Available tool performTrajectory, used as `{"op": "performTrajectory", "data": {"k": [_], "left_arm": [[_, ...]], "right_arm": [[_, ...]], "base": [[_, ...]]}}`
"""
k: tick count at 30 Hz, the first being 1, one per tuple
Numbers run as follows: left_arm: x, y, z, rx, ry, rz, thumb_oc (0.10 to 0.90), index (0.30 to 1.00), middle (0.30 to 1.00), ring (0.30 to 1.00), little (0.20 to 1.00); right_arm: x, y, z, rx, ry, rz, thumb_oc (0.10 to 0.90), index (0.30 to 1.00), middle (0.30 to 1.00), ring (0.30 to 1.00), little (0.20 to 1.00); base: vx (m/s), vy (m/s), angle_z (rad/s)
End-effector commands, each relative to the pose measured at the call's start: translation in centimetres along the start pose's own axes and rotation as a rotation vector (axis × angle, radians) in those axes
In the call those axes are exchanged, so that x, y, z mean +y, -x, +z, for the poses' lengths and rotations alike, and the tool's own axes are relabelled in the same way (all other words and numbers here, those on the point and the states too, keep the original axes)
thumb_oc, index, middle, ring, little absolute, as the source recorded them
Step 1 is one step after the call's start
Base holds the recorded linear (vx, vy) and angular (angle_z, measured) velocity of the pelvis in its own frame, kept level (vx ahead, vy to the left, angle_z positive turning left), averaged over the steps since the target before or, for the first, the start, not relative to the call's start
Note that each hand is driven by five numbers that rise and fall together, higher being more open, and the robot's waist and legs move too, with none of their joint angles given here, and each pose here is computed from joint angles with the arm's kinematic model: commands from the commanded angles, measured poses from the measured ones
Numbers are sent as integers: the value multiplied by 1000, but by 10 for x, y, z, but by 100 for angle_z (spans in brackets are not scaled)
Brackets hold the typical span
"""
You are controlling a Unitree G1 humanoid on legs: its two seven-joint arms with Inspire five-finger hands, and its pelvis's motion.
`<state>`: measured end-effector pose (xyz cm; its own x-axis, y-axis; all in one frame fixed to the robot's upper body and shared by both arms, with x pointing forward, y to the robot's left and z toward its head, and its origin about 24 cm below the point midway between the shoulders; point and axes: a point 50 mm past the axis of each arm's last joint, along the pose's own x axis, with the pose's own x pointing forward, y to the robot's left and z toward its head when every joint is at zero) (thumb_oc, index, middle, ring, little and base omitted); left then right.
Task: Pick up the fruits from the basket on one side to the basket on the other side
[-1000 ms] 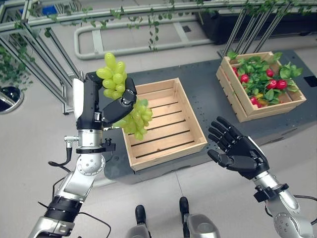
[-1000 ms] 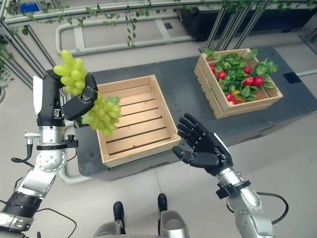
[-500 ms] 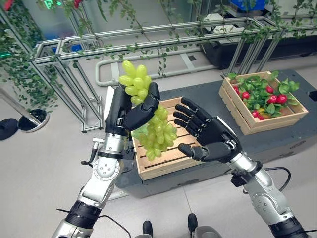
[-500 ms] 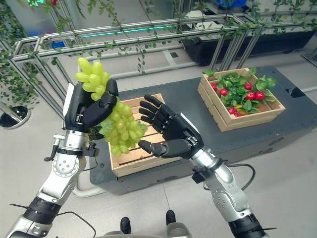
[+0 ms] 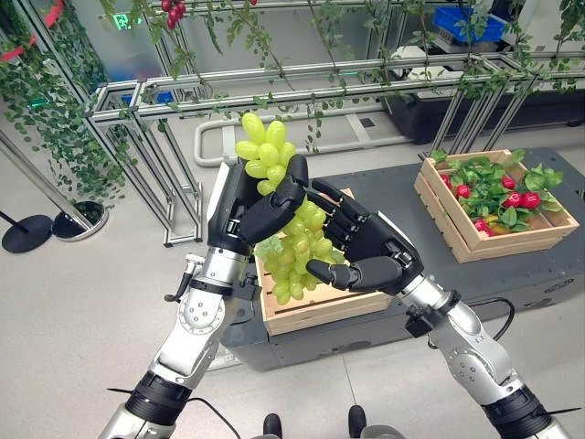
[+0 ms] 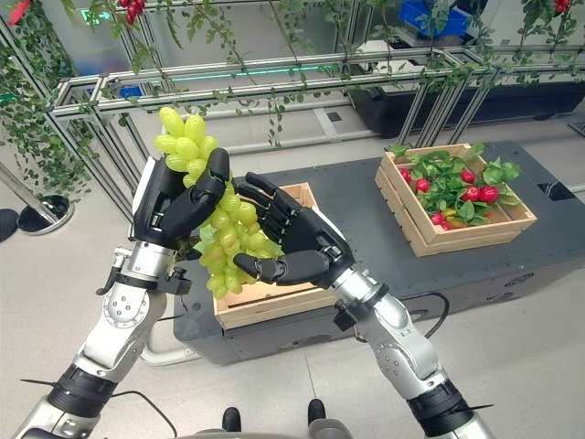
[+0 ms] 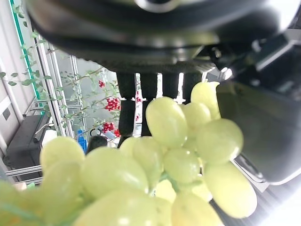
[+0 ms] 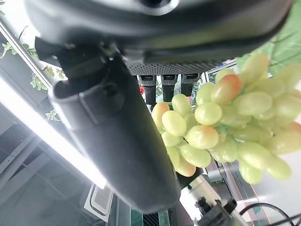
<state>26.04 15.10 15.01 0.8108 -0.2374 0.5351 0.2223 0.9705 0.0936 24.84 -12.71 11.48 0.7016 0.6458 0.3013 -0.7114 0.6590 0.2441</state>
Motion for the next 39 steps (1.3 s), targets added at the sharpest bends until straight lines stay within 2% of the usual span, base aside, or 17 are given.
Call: {"op": "performTrajectory", "data": {"k": [1, 11, 14, 15, 16, 17, 27, 38, 39], "left_arm": [[-18, -28, 42, -277, 84, -69, 400, 300, 300, 300, 300], [-26, -27, 48, -300, 190, -118, 400, 300, 300, 300, 300], [-29, -25, 46, -293, 211, -145, 400, 300, 300, 300, 300], [-32, -24, 46, -289, 229, -160, 400, 300, 300, 300, 300], [-32, -24, 46, -289, 229, -160, 400, 300, 300, 300, 300], [-34, -23, 46, -293, 236, -179, 400, 300, 300, 300, 300], [-41, -19, 37, -229, 213, -222, 400, 300, 300, 300, 300], [-24, -4, 18, -119, 139, -145, 400, 300, 300, 300, 300], [-23, -3, 17, -115, 139, -138, 489, 434, 434, 434, 434]], "right_arm": [[16, -21, 8, -61, -13, 103, 800, 900, 900, 900, 900], [14, -15, -23, 89, -81, 61, 800, 900, 900, 900, 900], [15, -13, -28, 113, -84, 68, 616, 625, 625, 625, 625], [15, -13, -30, 132, -88, 67, 540, 509, 509, 509, 509], [15, -13, -30, 132, -88, 67, 505, 458, 458, 458, 458], [14, -11, -33, 156, -71, 65, 400, 300, 300, 300, 300], [11, -11, -35, 131, -115, 31, 400, 300, 300, 300, 300], [1, 10, -42, 102, -148, -121, 400, 300, 300, 300, 300], [0, 11, -42, 100, -148, -129, 400, 300, 300, 300, 300]], "base": [[18, 2, 7], [2, 1, 0], [0, 0, 0], [0, 0, 0], [0, 0, 0], [0, 0, 0], [0, -3, 0], [-12, -61, -1], [-39, -105, -2]]}}
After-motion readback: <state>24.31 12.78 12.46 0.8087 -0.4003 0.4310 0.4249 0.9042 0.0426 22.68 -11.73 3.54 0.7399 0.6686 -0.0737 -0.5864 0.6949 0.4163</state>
